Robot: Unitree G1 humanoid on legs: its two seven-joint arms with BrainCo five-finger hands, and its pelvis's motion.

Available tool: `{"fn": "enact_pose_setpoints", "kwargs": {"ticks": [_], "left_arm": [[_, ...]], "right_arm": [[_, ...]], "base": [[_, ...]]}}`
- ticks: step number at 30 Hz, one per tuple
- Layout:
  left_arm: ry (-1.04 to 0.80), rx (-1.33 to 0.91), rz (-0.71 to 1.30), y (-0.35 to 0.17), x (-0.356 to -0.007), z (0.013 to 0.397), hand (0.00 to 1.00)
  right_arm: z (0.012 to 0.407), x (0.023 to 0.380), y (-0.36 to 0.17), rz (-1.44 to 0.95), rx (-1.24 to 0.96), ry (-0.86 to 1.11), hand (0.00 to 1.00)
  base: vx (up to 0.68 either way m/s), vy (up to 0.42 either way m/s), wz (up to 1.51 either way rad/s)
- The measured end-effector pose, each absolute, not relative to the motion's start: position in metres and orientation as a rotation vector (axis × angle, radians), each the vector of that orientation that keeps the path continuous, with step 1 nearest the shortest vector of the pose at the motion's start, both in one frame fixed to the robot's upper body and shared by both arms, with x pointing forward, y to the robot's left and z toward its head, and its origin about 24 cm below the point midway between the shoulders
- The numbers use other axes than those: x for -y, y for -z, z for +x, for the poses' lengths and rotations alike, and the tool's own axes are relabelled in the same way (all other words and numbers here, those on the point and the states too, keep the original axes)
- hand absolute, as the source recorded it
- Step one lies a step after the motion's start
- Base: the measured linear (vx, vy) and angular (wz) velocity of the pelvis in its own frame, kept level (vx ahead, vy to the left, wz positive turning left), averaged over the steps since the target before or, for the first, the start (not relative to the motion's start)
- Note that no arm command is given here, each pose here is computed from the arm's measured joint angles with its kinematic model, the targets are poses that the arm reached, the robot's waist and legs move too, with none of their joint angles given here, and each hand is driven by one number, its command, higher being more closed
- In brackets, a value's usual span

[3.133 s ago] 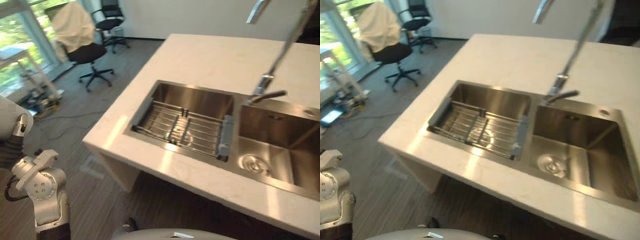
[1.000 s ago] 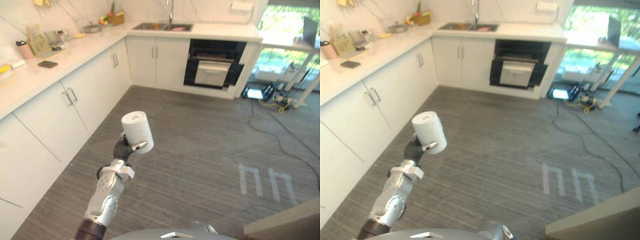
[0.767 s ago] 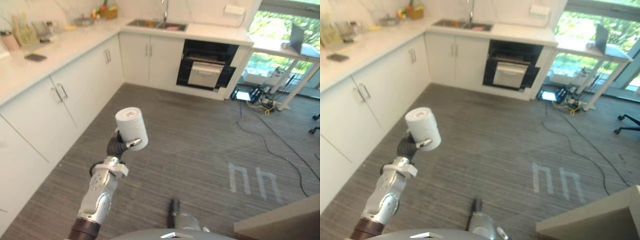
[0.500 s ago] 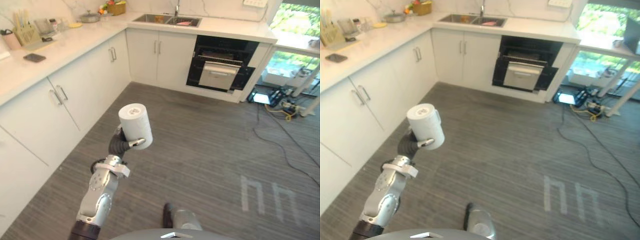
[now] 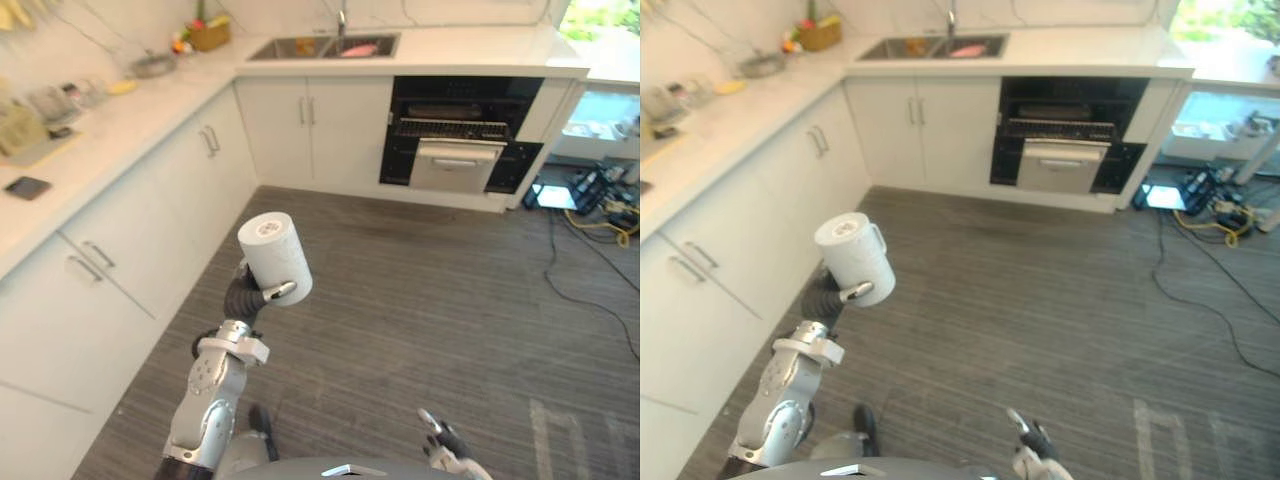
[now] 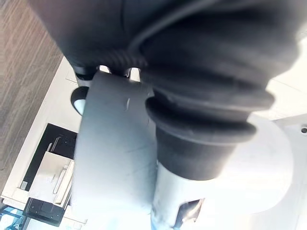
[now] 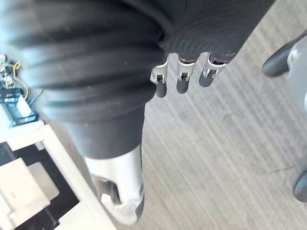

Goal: Walk over to the sink, pick up the cup, carry it to the dishwasher, place the cup inside the dishwasher, then close the dishwasher door

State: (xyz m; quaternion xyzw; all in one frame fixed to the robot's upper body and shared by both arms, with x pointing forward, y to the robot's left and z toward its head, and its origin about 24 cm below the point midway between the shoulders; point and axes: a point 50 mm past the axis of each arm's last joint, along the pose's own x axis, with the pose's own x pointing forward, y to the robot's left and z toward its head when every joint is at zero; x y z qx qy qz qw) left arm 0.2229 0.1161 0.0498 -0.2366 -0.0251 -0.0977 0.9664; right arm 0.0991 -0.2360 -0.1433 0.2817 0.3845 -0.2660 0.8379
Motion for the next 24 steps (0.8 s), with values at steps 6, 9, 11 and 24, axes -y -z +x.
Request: {"fn": "enact_pose_setpoints", "kwargs": {"ticks": [6,9,11,24], "left_arm": [[0.081,0.020,-0.421,-0.031,-0.155,0.224,1.00],[0.111,0.026,-0.418,-0.033,-0.156,0.224,1.00],[0.149,0.030,-0.419,-0.033,-0.153,0.224,1.00],[0.205,0.043,-0.372,-0.041,-0.137,0.232,1.00]], "right_arm": [[0.082,0.214,0.153,0.648,-0.871,0.552,0.00],[0.067,0.219,0.155,0.635,-0.904,0.589,0.00],[0.055,0.220,0.157,0.631,-0.933,0.628,0.00],[0.050,0.202,0.152,0.568,-0.907,0.594,0.00]], "base": [[0.41,0.333,-0.46],[0.39,0.298,0.02],[0.34,0.289,0.06],[0.32,0.058,-0.16]]}}
